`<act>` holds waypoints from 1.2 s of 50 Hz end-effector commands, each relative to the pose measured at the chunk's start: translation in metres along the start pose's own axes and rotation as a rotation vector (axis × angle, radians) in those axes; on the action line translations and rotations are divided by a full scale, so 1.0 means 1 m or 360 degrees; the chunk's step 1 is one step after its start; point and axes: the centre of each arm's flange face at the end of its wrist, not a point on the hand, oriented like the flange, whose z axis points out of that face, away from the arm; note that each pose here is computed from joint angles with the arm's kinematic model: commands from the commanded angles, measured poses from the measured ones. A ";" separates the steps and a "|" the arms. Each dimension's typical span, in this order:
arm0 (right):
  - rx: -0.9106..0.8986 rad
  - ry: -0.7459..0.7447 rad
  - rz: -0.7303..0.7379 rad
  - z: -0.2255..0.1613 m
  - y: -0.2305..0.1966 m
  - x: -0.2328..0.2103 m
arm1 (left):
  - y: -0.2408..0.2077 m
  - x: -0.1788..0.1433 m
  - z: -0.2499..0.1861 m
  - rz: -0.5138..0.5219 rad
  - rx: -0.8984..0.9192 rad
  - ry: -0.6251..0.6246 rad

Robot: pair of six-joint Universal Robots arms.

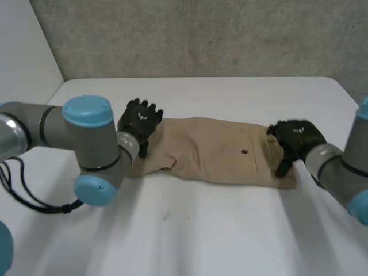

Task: Fold the shorts.

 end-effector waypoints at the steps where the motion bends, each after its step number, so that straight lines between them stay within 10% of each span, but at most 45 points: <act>1: -0.0044 0.0013 0.0059 0.000 0.027 0.007 | 0.029 -0.010 0.000 -0.0026 -0.0137 -0.0017; 16: 0.0035 0.0226 -0.0007 0.014 0.027 0.047 | 0.017 -0.021 -0.017 -0.0167 -0.0112 -0.0044; 26: 0.0079 0.0324 -0.0587 0.009 -0.009 0.069 | -0.020 -0.049 -0.046 -0.0195 0.0025 -0.0140; 33: 0.0491 -0.0022 -0.0703 0.001 -0.075 -0.033 | -0.033 -0.056 -0.055 -0.0319 0.0093 -0.0164; 42: 0.0719 -0.0758 -0.0778 -0.015 -0.060 -0.171 | -0.046 -0.064 -0.050 -0.0382 0.0175 -0.0207; 50: 0.0662 -0.0927 -0.0605 -0.015 -0.049 -0.190 | -0.067 -0.078 -0.041 -0.0527 0.0299 -0.0260; 60: 0.0698 -0.0592 -0.0024 -0.019 -0.109 -0.125 | -0.081 -0.066 -0.026 -0.0581 0.0371 -0.0209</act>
